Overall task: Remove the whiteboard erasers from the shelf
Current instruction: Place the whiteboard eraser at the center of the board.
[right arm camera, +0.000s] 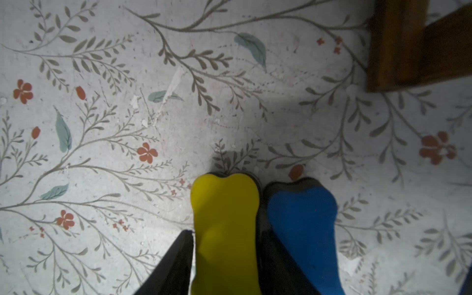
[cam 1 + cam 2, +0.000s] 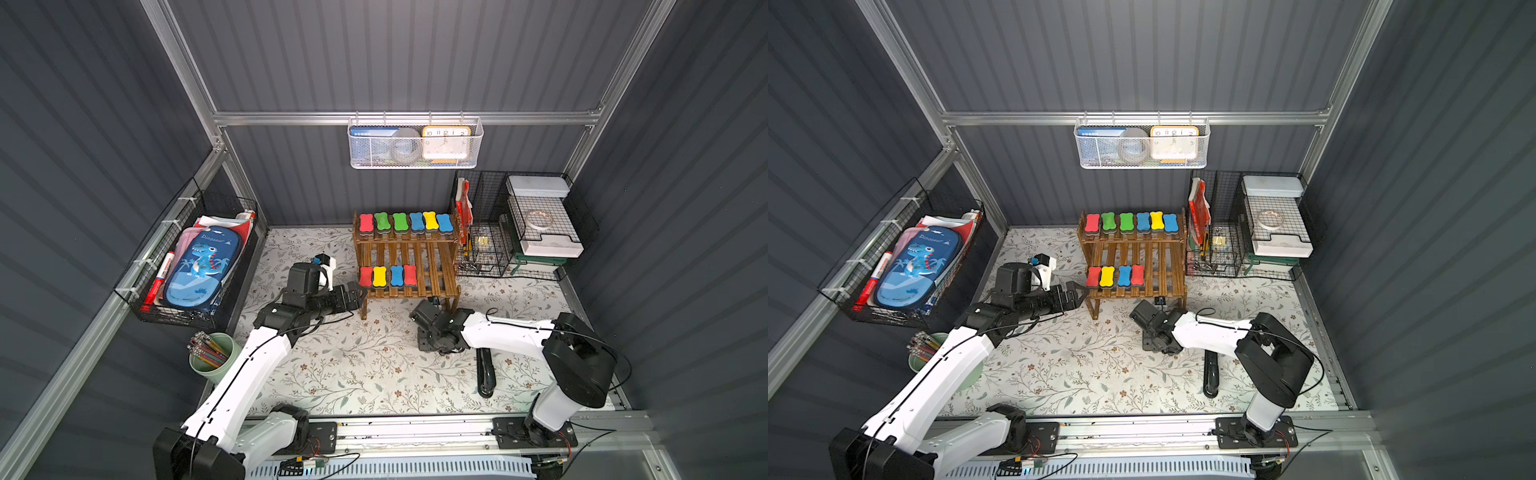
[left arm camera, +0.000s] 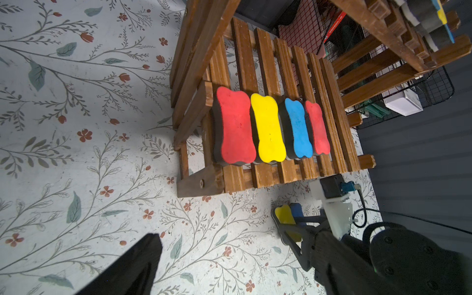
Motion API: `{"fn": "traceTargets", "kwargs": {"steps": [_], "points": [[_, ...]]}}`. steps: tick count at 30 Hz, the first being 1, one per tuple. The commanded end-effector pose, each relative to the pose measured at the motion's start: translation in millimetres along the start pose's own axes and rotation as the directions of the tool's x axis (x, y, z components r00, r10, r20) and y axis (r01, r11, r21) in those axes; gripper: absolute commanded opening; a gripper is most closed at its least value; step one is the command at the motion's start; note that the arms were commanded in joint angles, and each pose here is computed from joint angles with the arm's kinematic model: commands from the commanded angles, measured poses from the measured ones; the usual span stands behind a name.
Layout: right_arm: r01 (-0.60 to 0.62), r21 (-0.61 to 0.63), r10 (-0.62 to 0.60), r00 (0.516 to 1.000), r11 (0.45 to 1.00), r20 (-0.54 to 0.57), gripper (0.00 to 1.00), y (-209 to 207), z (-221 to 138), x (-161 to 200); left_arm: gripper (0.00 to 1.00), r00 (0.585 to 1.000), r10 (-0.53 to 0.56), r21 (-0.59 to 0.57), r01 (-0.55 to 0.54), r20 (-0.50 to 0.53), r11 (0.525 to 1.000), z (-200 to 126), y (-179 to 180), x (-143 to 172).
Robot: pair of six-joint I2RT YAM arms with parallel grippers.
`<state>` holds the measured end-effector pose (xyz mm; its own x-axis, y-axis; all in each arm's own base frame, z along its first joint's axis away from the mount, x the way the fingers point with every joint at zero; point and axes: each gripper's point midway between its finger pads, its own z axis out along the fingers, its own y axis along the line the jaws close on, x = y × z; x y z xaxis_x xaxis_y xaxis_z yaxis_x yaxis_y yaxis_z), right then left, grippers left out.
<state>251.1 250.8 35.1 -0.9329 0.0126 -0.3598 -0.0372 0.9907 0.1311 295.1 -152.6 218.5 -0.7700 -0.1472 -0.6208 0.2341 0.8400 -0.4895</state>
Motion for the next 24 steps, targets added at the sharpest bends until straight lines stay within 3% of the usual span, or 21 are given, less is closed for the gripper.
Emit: {"fn": "traceTargets", "kwargs": {"steps": [1,7,13,19,24], "points": [[0.000,-0.004,0.000,0.999,1.000,0.050,0.53,6.5,-5.1,-14.4,0.99,1.000,0.007,-0.007,-0.007,-0.009,1.000,-0.4,2.1,4.8],[0.004,-0.026,-0.002,0.998,1.000,0.068,0.55,7.7,-20.5,-18.6,0.99,1.000,0.007,-0.003,-0.007,-0.010,1.000,-1.6,0.8,4.2],[0.027,-0.123,-0.010,0.991,0.992,0.134,0.52,10.1,-80.5,-29.4,0.99,1.000,0.016,-0.005,-0.016,-0.005,1.000,-5.2,0.0,4.3],[0.062,-0.212,0.009,0.948,0.975,0.317,0.52,24.3,-150.1,-76.1,0.99,1.000,0.011,0.007,-0.011,0.000,1.000,-3.3,-1.4,3.1],[0.054,-0.195,0.025,0.923,0.979,0.384,0.52,40.9,-160.0,-128.7,0.99,1.000,0.011,0.009,-0.011,0.003,1.000,-3.6,-2.5,0.9]]}}
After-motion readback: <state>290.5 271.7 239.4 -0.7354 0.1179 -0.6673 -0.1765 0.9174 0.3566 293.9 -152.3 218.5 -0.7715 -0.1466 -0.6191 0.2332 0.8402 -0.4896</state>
